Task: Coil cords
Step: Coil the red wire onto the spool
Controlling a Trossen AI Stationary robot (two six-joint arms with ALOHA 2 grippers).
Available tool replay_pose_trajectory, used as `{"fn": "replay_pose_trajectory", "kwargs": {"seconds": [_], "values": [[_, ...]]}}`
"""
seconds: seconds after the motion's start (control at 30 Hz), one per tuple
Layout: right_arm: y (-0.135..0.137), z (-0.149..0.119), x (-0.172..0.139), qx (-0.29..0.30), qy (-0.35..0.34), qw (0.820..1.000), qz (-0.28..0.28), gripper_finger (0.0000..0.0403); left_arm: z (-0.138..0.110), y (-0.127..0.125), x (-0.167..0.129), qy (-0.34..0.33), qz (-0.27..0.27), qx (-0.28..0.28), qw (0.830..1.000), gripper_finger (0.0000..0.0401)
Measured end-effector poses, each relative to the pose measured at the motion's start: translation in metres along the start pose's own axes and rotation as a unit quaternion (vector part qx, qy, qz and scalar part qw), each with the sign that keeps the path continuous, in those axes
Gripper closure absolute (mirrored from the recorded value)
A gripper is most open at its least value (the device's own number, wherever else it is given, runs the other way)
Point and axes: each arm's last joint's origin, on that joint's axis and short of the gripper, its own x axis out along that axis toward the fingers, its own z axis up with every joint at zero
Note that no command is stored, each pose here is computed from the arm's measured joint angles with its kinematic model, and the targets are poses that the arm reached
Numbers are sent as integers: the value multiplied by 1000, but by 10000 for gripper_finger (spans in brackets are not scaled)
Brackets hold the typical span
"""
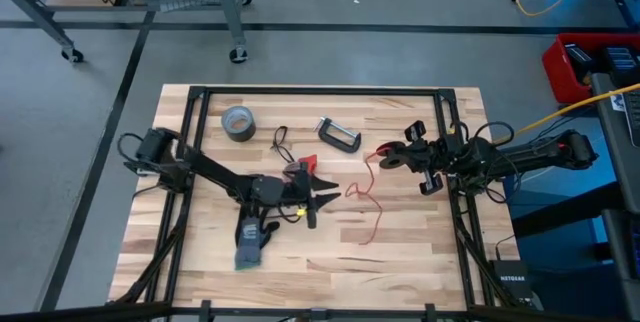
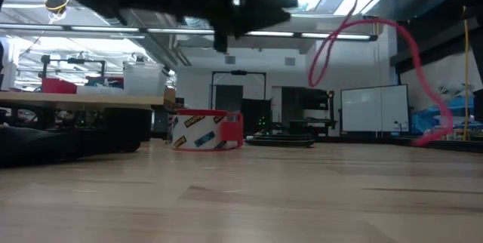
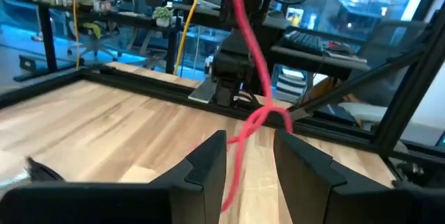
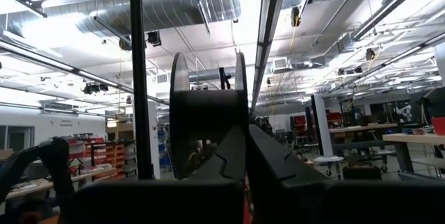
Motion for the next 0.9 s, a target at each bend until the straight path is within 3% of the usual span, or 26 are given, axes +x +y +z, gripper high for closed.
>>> {"fn": "replay_pose_trajectory", "kwargs": {"seconds": [0.27,0.53,0.9], "values": [[0,0,0,0,0,1000,0,398,-29,-12,37,14,1,-27,1000,287],[0,0,0,-4,1,1000,0,398,-27,-26,67,-8,-14,-36,999,287],[0,0,0,-19,1,1000,0,398,-24,-19,81,-15,0,-71,997,287]]}}
